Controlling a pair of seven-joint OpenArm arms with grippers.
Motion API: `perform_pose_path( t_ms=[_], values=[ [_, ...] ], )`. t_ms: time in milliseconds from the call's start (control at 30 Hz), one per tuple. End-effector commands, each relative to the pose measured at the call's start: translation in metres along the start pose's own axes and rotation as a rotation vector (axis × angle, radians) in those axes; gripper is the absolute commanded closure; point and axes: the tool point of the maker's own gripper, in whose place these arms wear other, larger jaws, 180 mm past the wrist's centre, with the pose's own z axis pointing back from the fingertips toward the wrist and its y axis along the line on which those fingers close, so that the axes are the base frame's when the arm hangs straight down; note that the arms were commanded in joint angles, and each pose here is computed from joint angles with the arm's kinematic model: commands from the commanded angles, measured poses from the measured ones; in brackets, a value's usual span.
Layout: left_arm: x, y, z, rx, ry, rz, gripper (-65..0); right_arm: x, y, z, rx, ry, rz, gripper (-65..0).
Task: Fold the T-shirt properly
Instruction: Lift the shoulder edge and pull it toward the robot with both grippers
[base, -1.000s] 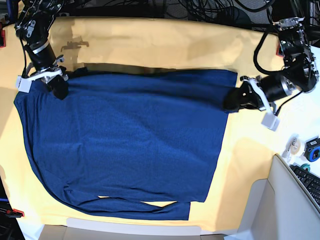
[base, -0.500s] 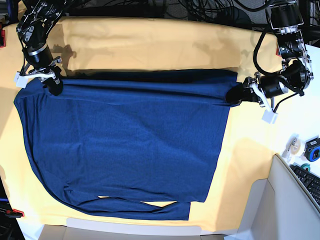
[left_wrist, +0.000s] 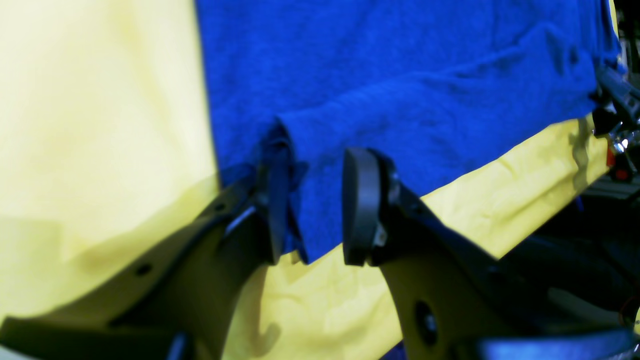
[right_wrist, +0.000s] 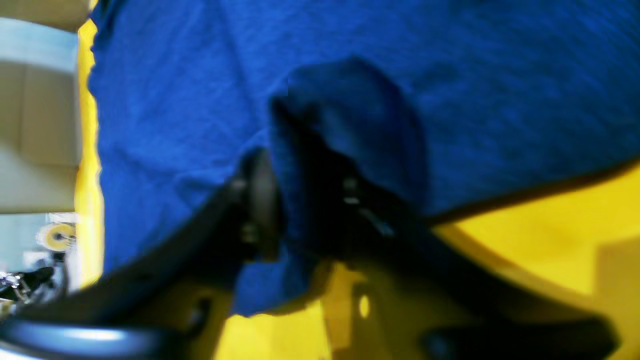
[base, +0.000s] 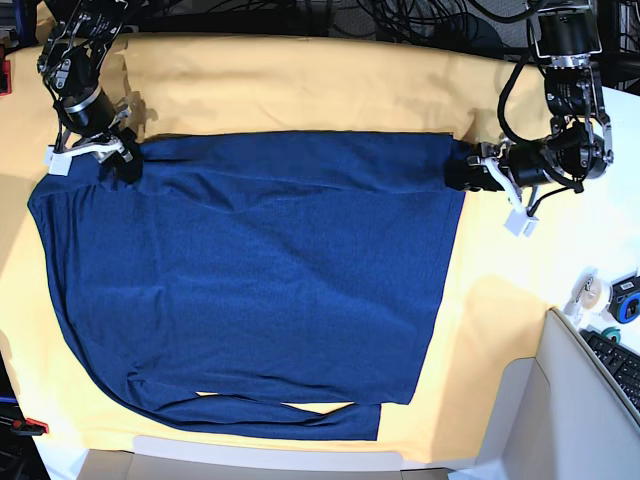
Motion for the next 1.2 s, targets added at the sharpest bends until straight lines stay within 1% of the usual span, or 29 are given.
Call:
perform_pose_path(
  t_ms=[0,67,133,200,233,367,433,533,700,833,1000,1100,1167],
  values=[
    [0.012,-0.001,0.007,0.000,-0.027,-0.026,-18.5,0.007,0.004,0.001,0.003,-0.011,0.030,-26.3],
    [0.011,-0.001,0.007,0.000,-0.024,-0.026,-18.5,0.008,0.005,0.001,0.008,-0.014,0.030,-34.1],
    [0.012,-0.001,0.007,0.001,-0.026,-0.025,-18.5,0.010,0.005,0.002,0.007,-0.018,0.031,-39.0],
    [0.012,0.000,0.008,0.004,-0.029,-0.025,-18.5,0.015,0.006,0.002,0.009,-0.026,0.043,-40.2],
    [0.012,0.000,0.008,0.004,-0.029,-0.025,-18.5,0.021,0.008,0.004,0.009,-0.033,0.065,-40.2],
    [0.012,0.000,0.008,0.004,-0.029,-0.025,-18.5,0.042,0.026,0.014,0.032,-0.075,0.148,-40.3],
    [0.011,0.000,0.008,0.004,-0.026,-0.023,-18.5,0.048,0.033,0.017,0.034,-0.093,0.160,-40.3],
    [0.011,0.000,0.008,0.004,-0.026,-0.023,-18.5,0.059,0.032,0.026,-0.025,-0.124,0.116,-40.3],
    [0.010,0.000,0.007,0.003,-0.022,-0.023,-18.5,0.063,0.026,0.031,-0.077,-0.139,0.067,-40.3],
    [0.010,0.000,0.007,0.003,-0.022,-0.023,-18.5,0.074,0.000,0.047,-0.165,-0.188,-0.012,-40.2],
    [0.009,0.000,0.007,0.002,-0.020,-0.023,-18.5,0.090,-0.020,0.067,-0.225,-0.259,-0.064,-40.2],
    [0.009,0.000,0.007,0.002,-0.020,-0.023,-18.5,0.084,-0.034,0.075,-0.252,-0.293,-0.137,-40.2],
    [0.009,0.000,0.007,0.002,-0.020,-0.023,-18.5,0.077,-0.045,0.077,-0.270,-0.300,-0.190,-40.2]
  ],
)
